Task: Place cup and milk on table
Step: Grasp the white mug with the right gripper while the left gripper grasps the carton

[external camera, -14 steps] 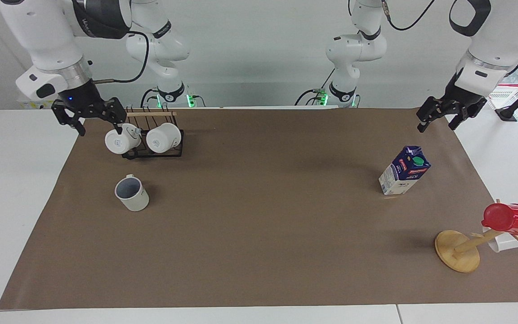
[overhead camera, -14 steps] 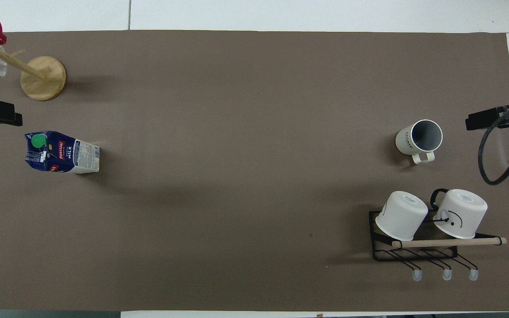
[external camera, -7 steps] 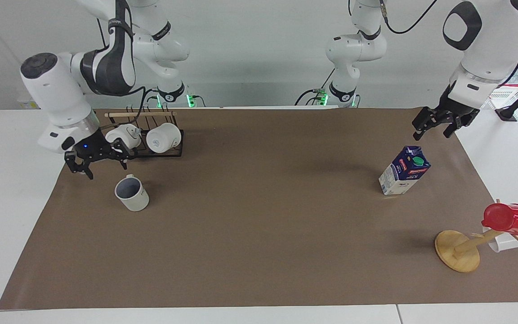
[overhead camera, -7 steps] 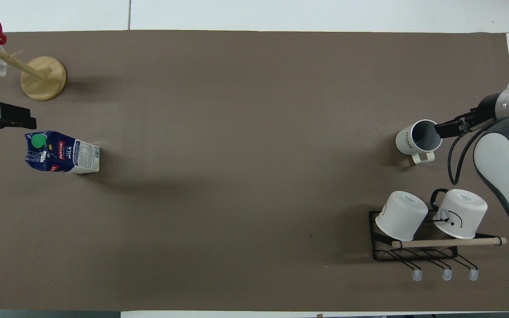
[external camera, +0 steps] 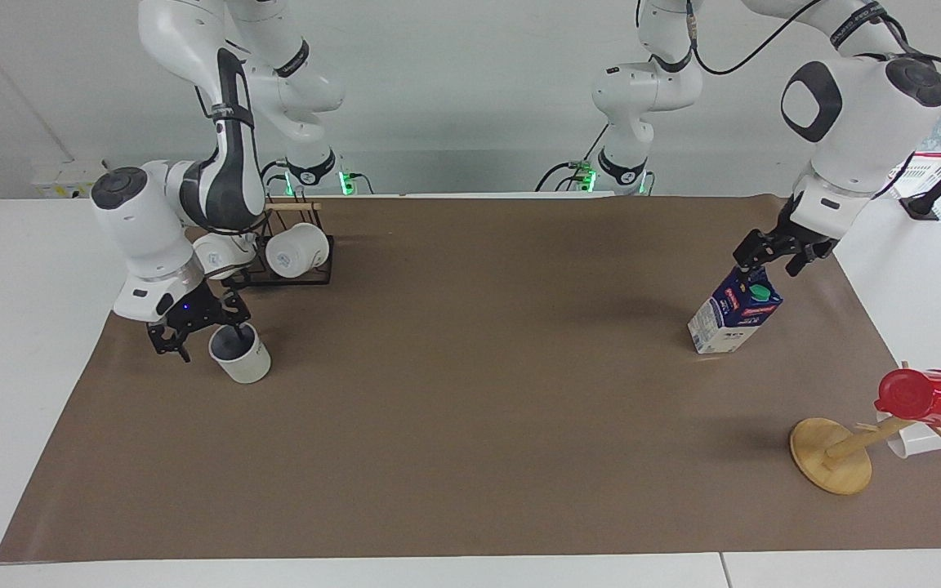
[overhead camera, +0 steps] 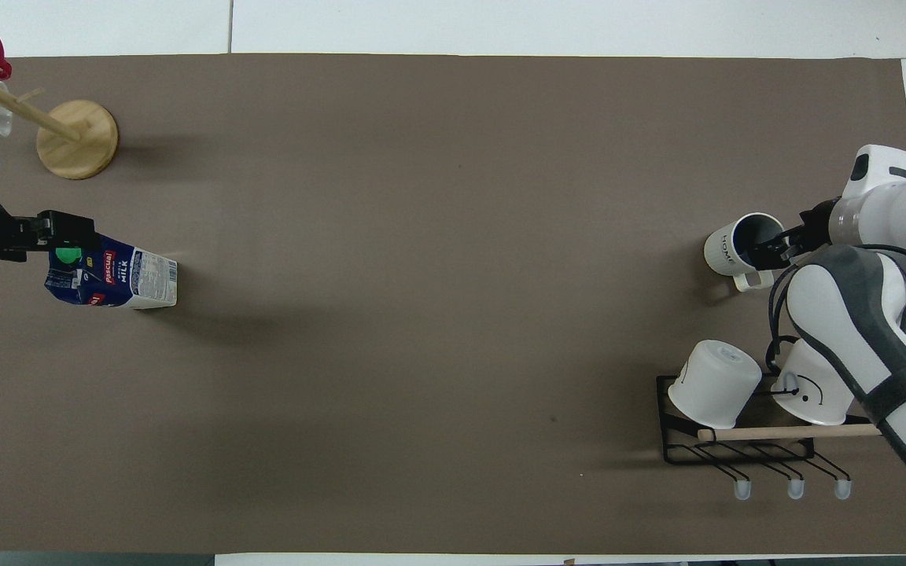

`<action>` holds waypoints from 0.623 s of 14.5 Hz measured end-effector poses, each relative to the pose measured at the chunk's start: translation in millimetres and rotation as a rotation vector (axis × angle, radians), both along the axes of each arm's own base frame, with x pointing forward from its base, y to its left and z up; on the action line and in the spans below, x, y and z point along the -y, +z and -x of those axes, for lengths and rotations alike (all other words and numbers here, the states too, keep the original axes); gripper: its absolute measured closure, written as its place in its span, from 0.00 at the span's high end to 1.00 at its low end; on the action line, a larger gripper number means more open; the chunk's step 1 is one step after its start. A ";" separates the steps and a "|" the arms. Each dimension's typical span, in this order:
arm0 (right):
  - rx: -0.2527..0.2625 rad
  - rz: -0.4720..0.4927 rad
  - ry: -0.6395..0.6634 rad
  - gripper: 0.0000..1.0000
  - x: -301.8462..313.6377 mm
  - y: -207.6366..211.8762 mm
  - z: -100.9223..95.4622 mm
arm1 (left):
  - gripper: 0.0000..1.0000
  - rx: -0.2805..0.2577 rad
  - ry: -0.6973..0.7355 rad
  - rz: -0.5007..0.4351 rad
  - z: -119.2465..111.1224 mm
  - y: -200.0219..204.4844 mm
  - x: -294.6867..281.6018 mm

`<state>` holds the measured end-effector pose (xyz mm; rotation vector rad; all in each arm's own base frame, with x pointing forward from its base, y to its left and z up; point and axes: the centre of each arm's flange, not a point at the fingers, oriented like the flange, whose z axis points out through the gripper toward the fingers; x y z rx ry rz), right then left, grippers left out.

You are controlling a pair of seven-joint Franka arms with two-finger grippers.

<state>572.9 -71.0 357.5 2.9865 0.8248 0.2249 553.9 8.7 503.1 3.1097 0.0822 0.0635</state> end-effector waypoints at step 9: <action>0.010 0.000 -0.001 0.24 -1.9 -11.3 1.4 | 1.00 0.040 0.043 -0.003 3.6 -39.0 -21.5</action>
